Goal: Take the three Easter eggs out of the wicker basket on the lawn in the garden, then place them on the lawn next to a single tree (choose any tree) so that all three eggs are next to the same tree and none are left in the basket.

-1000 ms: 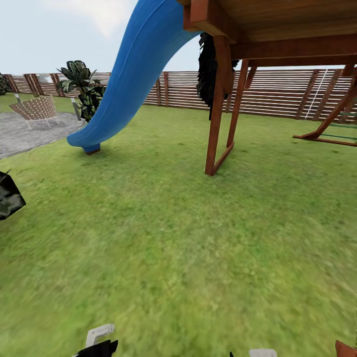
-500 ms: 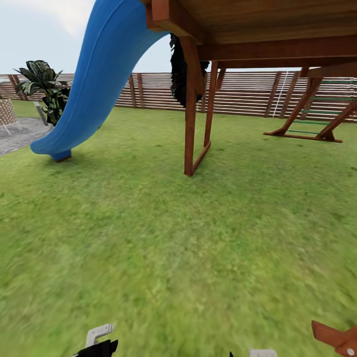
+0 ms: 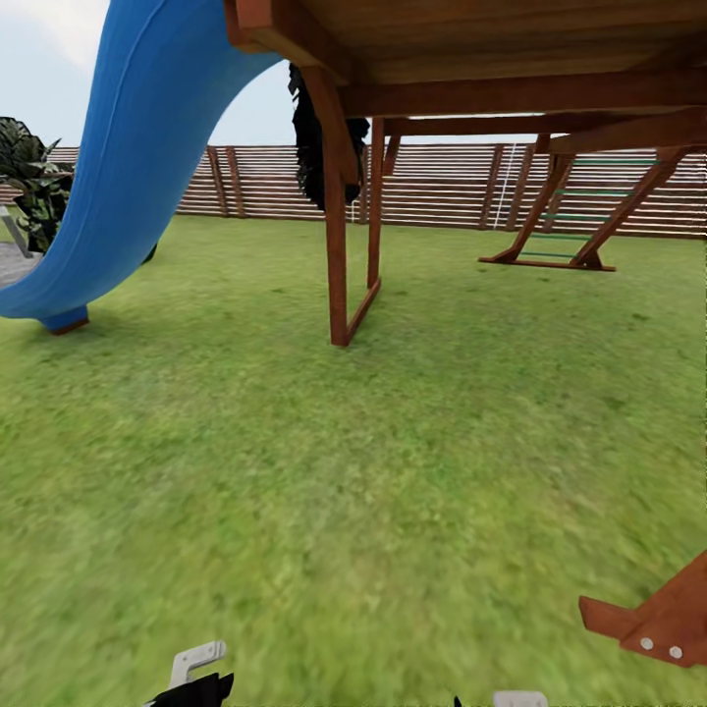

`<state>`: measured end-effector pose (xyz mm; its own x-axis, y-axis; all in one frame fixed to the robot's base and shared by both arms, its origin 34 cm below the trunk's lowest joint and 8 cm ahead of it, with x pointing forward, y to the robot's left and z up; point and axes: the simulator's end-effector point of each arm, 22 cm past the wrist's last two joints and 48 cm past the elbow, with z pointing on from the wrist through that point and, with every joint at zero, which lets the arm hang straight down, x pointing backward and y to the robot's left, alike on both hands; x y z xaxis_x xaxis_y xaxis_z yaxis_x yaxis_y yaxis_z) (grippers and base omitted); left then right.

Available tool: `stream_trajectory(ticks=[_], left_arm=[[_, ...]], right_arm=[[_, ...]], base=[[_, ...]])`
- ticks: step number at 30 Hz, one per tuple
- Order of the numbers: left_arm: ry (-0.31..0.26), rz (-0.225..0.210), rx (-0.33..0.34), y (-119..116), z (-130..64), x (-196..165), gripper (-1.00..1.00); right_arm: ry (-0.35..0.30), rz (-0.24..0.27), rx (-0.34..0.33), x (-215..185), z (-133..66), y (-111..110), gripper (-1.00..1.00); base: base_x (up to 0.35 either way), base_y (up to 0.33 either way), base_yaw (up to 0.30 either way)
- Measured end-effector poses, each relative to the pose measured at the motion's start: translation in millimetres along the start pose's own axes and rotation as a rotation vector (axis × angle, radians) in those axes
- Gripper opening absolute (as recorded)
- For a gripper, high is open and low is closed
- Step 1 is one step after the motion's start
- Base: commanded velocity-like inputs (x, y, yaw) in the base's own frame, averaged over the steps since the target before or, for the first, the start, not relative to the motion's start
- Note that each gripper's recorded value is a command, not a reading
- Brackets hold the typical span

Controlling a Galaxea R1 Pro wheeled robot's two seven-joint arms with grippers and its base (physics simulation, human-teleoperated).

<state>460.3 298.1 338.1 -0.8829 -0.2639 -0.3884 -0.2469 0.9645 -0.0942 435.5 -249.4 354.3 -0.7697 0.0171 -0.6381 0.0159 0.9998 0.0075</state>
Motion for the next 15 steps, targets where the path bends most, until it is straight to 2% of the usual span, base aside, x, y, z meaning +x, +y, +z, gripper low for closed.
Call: stream_trajectory(ticks=[9, 15], left_arm=[[0.011, 0.001, -0.004, 4.5, 18.0, 15.2, 1.00], [0.021, 0.001, -0.007, 8.0, 30.2, 26.7, 1.00]], right_arm=[[0.013, 0.004, 0.002, 20.5, 12.6, -0.7, 1.00], [0.025, 0.004, 0.002, 36.2, 21.0, -0.9, 1.00]], base=[[0.000, 0.000, -0.010], [0.000, 0.000, -0.091]])
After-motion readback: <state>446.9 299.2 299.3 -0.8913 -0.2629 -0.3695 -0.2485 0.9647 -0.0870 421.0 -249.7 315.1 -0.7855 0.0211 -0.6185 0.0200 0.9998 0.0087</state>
